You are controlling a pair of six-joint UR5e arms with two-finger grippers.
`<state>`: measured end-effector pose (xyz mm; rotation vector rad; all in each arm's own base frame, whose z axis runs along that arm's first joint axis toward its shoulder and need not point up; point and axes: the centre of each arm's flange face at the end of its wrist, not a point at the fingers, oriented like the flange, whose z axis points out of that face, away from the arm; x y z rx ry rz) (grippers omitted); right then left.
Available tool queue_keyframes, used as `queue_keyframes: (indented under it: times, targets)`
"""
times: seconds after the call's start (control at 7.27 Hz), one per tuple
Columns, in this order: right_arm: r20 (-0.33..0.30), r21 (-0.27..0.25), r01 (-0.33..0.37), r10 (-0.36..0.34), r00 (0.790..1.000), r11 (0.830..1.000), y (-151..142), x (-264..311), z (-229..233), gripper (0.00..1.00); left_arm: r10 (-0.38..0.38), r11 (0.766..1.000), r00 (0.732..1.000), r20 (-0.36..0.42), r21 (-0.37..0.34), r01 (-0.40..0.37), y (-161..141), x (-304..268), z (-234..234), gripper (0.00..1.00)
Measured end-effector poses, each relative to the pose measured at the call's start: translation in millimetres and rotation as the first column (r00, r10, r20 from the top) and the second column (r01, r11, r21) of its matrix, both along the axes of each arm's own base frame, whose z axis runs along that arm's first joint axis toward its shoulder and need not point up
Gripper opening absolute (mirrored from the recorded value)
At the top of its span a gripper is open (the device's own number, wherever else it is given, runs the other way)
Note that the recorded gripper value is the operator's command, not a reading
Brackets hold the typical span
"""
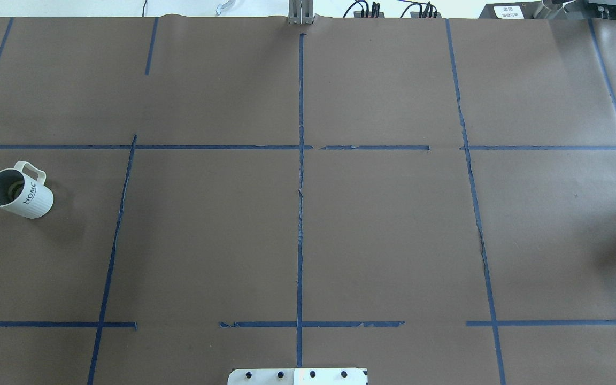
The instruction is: Left arm hands cup to right arm to dump lemon
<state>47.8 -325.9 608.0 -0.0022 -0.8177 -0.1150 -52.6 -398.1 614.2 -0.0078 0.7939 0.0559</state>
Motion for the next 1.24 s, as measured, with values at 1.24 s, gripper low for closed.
queue_keyframes:
  times: [1.24]
  targets:
    - [-0.041,0.011,0.001,0.0,0.999,1.0,-4,2,-2,1.0,0.005,1.0,1.0,-0.017,-0.024,-0.005,17,2,10,1.0]
